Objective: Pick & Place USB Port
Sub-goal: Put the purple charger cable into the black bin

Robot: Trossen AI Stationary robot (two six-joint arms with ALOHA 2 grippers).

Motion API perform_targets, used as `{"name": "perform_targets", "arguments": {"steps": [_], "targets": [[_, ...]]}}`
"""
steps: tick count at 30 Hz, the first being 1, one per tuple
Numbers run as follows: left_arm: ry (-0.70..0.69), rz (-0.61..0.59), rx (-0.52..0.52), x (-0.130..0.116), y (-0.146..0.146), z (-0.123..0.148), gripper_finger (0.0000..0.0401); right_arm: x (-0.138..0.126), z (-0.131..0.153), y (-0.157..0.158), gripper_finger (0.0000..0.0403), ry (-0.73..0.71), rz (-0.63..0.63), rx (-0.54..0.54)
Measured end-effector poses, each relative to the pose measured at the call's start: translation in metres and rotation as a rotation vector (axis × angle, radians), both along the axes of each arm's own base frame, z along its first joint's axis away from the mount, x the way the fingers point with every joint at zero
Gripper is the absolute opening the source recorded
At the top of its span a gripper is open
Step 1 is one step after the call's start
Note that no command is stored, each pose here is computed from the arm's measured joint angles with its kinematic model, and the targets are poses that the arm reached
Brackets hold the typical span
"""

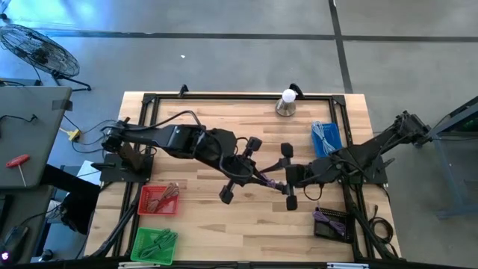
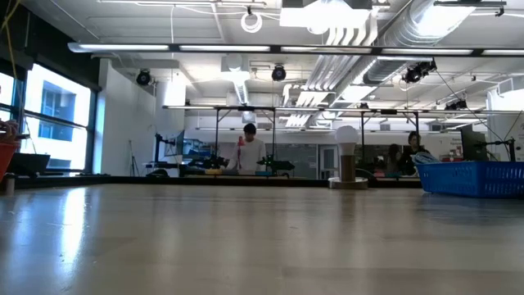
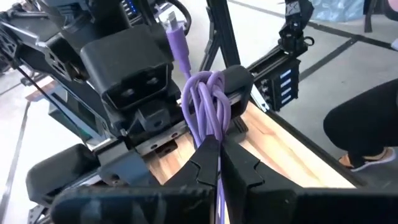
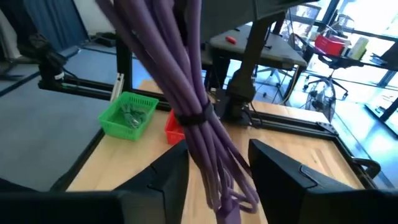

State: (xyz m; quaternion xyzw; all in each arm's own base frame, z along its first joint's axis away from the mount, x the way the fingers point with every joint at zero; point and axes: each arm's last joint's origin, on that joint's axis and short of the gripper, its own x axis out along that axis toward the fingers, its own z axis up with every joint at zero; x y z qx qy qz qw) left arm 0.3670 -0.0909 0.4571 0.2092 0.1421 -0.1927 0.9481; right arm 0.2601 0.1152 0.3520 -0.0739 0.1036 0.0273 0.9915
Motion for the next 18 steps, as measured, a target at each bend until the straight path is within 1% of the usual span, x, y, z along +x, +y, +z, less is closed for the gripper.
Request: {"name": "perform_targets", "arguments": {"steps": [3, 5, 7, 8, 10, 13, 16, 18], "targets": [[0.001, 0.009, 0.011, 0.0024, -0.0001, -0.0021, 0.0, -0.0003, -0.0011, 0.0006, 0.0132, 0.013, 0.021, 0.007], [0.008, 0.011, 0.013, 0.0026, -0.0001, -0.003, 0.0, -0.0006, -0.0023, 0.001, 0.0092, 0.027, 0.04, 0.013], [0.011, 0.012, 0.014, 0.0025, 0.0, -0.0034, 0.0001, -0.001, -0.0031, 0.0014, 0.0038, 0.037, 0.054, 0.014], [0.011, 0.011, 0.014, 0.0025, 0.0, -0.0033, 0.0001, -0.0012, -0.0034, 0.0015, 0.0024, 0.041, 0.063, 0.006], [0.013, 0.012, 0.011, 0.0024, -0.0002, -0.0034, 0.0001, -0.0014, -0.0035, 0.0019, 0.0023, 0.044, 0.072, 0.011], [0.031, 0.029, -0.037, 0.0023, -0.0002, -0.0036, 0.0012, -0.0018, -0.0048, 0.0014, 0.003, 0.06, 0.049, 0.046], [0.046, 0.013, -0.097, 0.0016, -0.0027, -0.0028, 0.0041, -0.0031, -0.0087, 0.0003, 0.0018, 0.098, 0.027, 0.026], [0.051, -0.004, -0.132, -0.0025, -0.0051, 0.0004, 0.0064, -0.0033, -0.01, 0.0002, 0.0018, 0.11, 0.017, 0.045]]}}
